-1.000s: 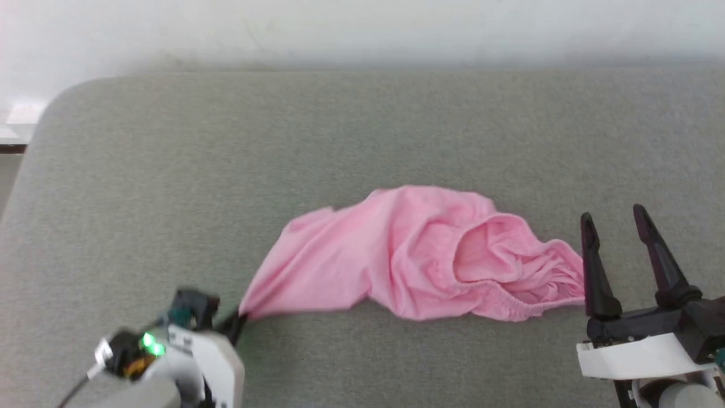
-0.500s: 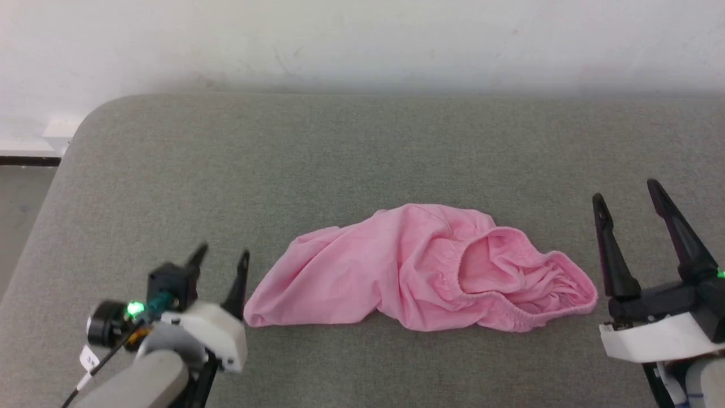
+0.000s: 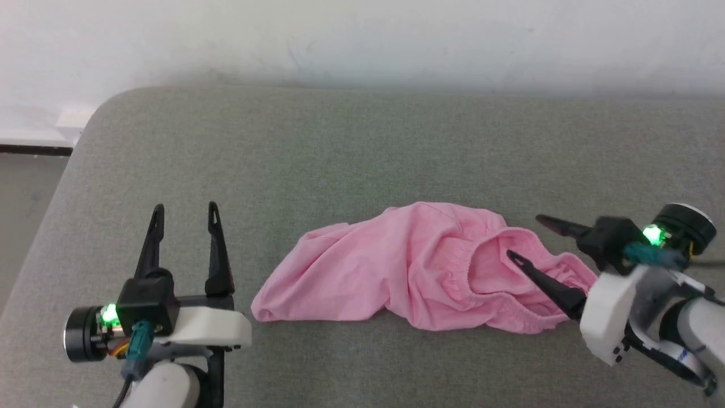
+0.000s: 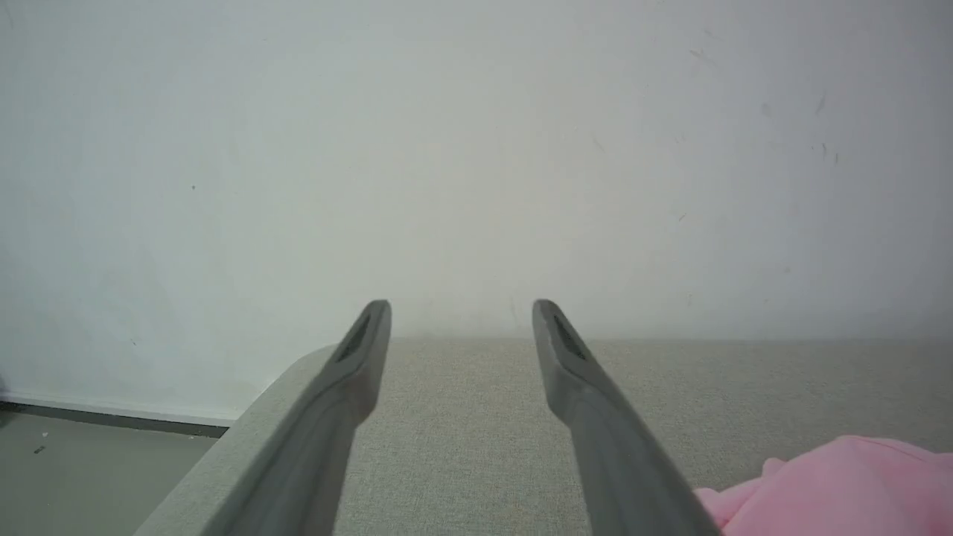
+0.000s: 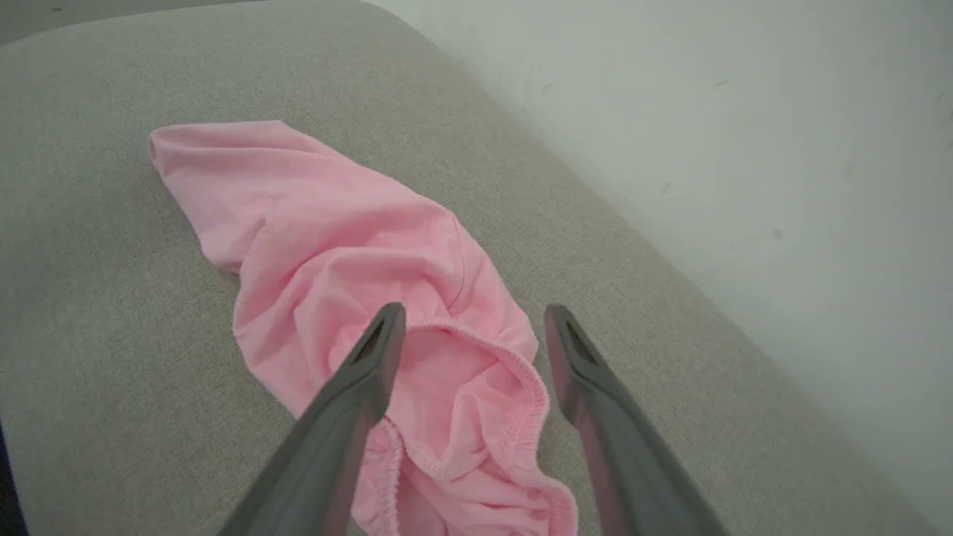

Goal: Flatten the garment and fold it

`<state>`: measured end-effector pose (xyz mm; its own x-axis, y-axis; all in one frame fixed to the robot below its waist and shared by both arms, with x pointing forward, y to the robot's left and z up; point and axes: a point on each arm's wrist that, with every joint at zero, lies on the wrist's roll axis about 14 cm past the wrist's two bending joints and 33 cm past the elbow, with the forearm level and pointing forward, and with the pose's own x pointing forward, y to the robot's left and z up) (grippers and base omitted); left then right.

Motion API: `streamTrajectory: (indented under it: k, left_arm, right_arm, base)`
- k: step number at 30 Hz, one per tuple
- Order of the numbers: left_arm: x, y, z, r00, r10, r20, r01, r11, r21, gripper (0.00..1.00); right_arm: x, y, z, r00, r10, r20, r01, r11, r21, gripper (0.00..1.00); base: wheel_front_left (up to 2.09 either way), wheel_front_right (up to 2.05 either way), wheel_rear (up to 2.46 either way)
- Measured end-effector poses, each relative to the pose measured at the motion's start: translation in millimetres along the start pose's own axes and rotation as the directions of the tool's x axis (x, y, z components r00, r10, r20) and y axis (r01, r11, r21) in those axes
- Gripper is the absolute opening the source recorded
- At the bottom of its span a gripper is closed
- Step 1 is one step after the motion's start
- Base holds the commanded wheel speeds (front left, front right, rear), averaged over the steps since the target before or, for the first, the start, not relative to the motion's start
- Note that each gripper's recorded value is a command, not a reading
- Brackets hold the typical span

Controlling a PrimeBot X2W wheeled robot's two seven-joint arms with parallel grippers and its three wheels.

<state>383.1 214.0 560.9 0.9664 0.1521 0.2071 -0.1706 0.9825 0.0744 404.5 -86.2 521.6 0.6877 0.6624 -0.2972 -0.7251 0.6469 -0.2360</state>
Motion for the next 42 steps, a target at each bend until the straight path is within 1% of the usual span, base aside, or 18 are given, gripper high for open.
streamTrajectory:
  k: [2,4,9,10,12,16,18,21,22,25,26,27,29,32,35,37,39,42]
  left_arm:
    - [-3.2,2.5,-3.6,1.000,0.017,-0.006,-0.017,1.000,-0.006,1.00]
    - [-4.9,4.9,-7.2,0.999,0.030,-0.013,-0.030,0.999,-0.011,1.00]
    - [-5.0,2.5,-13.3,0.999,0.041,-0.022,-0.042,0.999,-0.032,1.00]
    - [-4.7,2.8,-14.6,0.999,0.044,-0.024,-0.045,0.998,-0.033,1.00]
    - [-3.9,2.9,-17.7,0.998,0.048,-0.031,-0.049,0.998,-0.037,1.00]
    - [-2.3,6.7,-28.9,0.996,0.062,-0.058,-0.064,0.997,-0.033,1.00]
    - [-0.5,6.2,-33.4,0.996,0.063,-0.068,-0.065,0.997,-0.037,1.00]
    - [3.7,4.7,-36.8,0.995,0.064,-0.072,-0.067,0.997,-0.041,1.00]
    - [4.5,5.0,-38.4,0.995,0.065,-0.076,-0.068,0.997,-0.041,1.00]
    - [6.3,5.6,-43.0,0.994,0.067,-0.086,-0.071,0.997,-0.036,1.00]
    - [6.2,6.1,-44.8,0.994,0.068,-0.091,-0.071,0.997,-0.035,1.00]
    - [6.2,7.6,-46.1,0.993,0.074,-0.094,-0.077,0.997,-0.032,1.00]
    - [6.8,10.1,-46.8,0.992,0.078,-0.094,-0.081,0.996,-0.029,1.00]
    - [7.2,11.2,-44.7,0.993,0.081,-0.088,-0.084,0.996,-0.030,1.00]
    - [7.7,10.2,-38.7,0.994,0.079,-0.071,-0.082,0.996,-0.041,1.00]
    - [7.0,10.0,-37.4,0.995,0.077,-0.067,-0.080,0.996,-0.040,1.00]
    - [5.5,7.0,-38.5,0.995,0.066,-0.071,-0.070,0.997,-0.046,1.00]
    - [7.3,0.8,-37.3,0.997,0.047,-0.065,-0.050,0.997,-0.055,1.00]
  right_arm:
    - [6.9,4.3,-8.9,0.995,0.052,-0.087,-0.046,0.996,0.072,1.00]
    - [13.7,7.4,-19.8,0.981,0.101,-0.166,-0.073,0.983,0.167,1.00]
    - [29.6,6.6,-52.3,0.934,0.175,-0.310,-0.069,0.943,0.326,1.00]
    - [33.6,6.3,-57.0,0.928,0.181,-0.325,-0.069,0.942,0.327,1.00]
    - [44.7,1.3,-59.9,0.929,0.177,-0.326,-0.062,0.940,0.335,1.00]
    - [68.8,4.2,-68.6,0.921,0.207,-0.331,-0.060,0.913,0.403,1.00]
    - [79.6,8.3,-75.9,0.915,0.224,-0.335,-0.054,0.892,0.449,1.00]
    - [91.8,14.9,-90.5,0.900,0.245,-0.360,-0.046,0.876,0.481,1.00]
    - [94.1,18.7,-97.1,0.890,0.255,-0.378,-0.050,0.878,0.476,1.00]
    - [100.6,22.1,-109.4,0.873,0.258,-0.414,-0.075,0.909,0.410,1.00]
    - [103.6,21.7,-108.5,0.876,0.257,-0.409,-0.088,0.918,0.387,0.36]
    - [106.0,21.2,-106.5,0.882,0.253,-0.399,-0.097,0.924,0.371,0.00]
    - [107.2,20.4,-101.7,0.896,0.246,-0.370,-0.111,0.930,0.350,0.00]
    - [105.0,11.7,-85.6,0.933,0.214,-0.290,-0.112,0.937,0.330,0.00]
    - [97.8,-0.5,-53.7,0.969,0.181,-0.166,-0.121,0.941,0.317,0.00]
    - [89.8,-10.6,-31.3,0.984,0.158,-0.085,-0.122,0.936,0.330,0.00]
    - [78.6,-27.6,-17.6,0.992,0.117,-0.039,-0.097,0.936,0.339,0.00]
    - [57.1,-69.7,-15.4,0.999,0.007,-0.036,0.005,0.943,0.334,0.00]
  base:
    - [0.00,0.00,0.00]
    - [0.00,0.00,0.00]
    - [0.00,0.00,0.00]
    - [0.00,0.00,0.00]
    - [0.00,0.00,0.00]
    - [0.00,0.00,0.00]
    - [0.00,0.00,0.00]
    - [0.00,0.00,0.00]
    - [0.00,0.00,0.00]
    - [0.00,0.00,0.00]
    - [0.00,0.00,0.00]
    - [0.00,0.00,0.00]
    - [0.00,0.00,0.00]
    - [0.00,0.00,0.00]
    - [0.00,0.00,0.00]
    - [0.00,0.00,0.00]
    - [0.00,0.00,0.00]
    - [0.00,0.00,0.00]
